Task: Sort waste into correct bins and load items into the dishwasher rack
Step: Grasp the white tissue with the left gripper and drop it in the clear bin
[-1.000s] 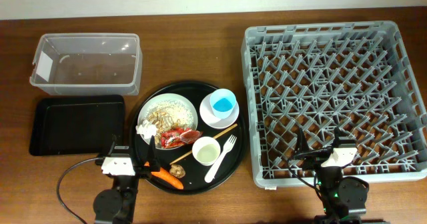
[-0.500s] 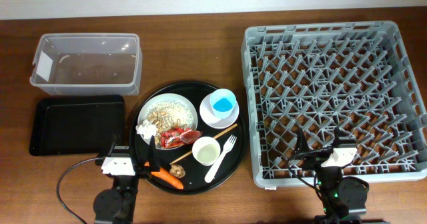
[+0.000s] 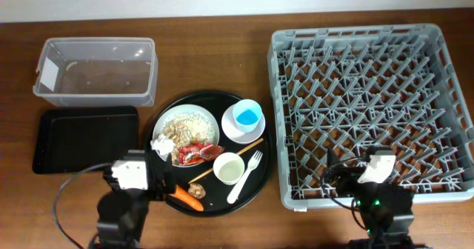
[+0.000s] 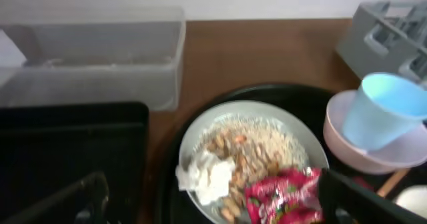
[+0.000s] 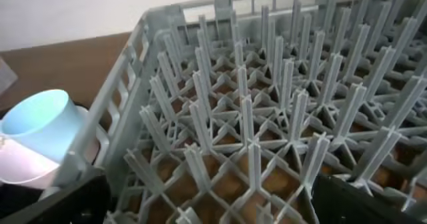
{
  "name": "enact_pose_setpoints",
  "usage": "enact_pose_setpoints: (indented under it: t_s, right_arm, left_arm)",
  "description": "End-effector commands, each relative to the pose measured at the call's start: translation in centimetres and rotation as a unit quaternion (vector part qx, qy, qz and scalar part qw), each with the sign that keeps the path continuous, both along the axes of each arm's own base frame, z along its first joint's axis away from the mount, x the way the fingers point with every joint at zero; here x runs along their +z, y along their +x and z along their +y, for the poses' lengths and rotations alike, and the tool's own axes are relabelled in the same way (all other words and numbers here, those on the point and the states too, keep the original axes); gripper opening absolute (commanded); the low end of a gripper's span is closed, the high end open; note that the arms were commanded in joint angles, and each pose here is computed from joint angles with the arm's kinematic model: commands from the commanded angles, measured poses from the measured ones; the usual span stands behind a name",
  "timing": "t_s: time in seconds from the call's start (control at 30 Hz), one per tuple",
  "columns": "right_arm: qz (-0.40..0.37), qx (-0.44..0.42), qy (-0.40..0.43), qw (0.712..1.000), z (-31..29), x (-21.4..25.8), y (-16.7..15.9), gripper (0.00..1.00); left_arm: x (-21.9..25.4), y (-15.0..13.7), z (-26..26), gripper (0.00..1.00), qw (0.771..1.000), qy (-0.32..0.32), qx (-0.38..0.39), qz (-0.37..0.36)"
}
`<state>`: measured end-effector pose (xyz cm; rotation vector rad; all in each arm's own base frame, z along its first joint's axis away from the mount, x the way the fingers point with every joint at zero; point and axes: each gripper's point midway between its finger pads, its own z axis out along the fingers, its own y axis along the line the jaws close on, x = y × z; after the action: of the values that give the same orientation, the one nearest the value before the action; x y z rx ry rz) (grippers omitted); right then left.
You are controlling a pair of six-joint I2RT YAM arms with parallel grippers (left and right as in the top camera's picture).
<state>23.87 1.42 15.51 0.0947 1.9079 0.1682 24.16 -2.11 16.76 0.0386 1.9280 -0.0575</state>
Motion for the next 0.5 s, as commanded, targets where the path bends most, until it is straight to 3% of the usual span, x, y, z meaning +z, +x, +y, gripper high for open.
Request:
enact_pose_setpoints:
  t_s: [0.0,0.07,0.2,0.3,0.4,0.47]
  right_arm:
    - [0.053,0.005,0.004,0.999,0.3,2.9,0.1,0.99]
    - [0.176,0.004,0.000,0.984,0.3,2.8,-0.2,0.99]
    - [0.318,0.004,-0.006,0.948,0.2,2.6,-0.6,0.99]
    - [0.346,-0.009,-0.017,0.938,-0.3,1.9,-0.6,0.99]
    - [0.346,-0.011,-0.019,0.938,-0.4,1.9,-0.6,0.99]
    - [0.347,-0.011,-0.019,0.938,-0.5,1.8,-0.7,0.99]
  left_arm:
    - [1.4,0.8,-0.1,0.99,0.997,0.012,-0.002,0.079]
    - [1.5,1.4,-1.5,0.99,0.982,0.007,-0.033,0.187]
    - [1.4,1.6,-1.8,0.99,0.941,0.018,-0.035,0.335]
    - [-0.1,2.8,-1.9,0.99,0.934,0.011,-0.027,0.356]
    - [-5.1,4.2,-1.7,0.99,0.899,-0.002,0.001,0.437]
    - [-9.0,4.7,-1.7,0.81,0.873,0.006,0.006,0.489]
